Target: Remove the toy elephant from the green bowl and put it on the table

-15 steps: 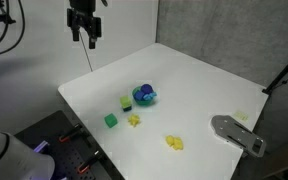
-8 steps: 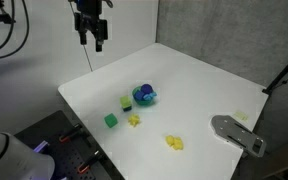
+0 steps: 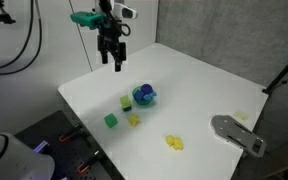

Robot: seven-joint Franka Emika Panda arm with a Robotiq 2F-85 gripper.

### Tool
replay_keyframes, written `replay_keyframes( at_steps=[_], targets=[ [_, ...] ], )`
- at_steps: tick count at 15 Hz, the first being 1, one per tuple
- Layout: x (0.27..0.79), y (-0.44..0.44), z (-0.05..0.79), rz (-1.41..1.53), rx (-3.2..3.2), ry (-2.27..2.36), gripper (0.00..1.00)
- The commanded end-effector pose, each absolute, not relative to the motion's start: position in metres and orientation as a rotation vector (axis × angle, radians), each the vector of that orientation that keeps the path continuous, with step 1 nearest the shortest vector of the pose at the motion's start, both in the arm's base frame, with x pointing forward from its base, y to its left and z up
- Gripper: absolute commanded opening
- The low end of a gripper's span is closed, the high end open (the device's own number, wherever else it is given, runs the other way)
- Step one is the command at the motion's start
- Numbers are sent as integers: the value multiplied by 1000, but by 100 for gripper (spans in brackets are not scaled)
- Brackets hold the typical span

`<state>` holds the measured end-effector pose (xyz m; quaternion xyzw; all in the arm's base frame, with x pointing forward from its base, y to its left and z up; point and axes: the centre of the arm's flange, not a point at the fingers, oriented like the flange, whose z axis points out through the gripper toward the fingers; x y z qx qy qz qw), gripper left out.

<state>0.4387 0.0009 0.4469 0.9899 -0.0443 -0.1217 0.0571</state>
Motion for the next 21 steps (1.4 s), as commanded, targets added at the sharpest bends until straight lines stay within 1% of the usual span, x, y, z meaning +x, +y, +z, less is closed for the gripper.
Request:
replay_keyframes(
  at_steps=[1, 4, 7, 14, 16, 18, 21],
  targets=[
    [448, -7, 418, -258, 2965, -190, 100],
    [459, -8, 400, -160, 2932, -204, 100],
    [472, -16, 388, -122, 2913, -271, 100],
    [497, -45, 356, -90, 2892, -655, 100],
    [500, -51, 350, -77, 2884, -722, 100],
    [490, -49, 348, -99, 2885, -660, 100],
    [492, -50, 349, -92, 2880, -684, 100]
  ],
)
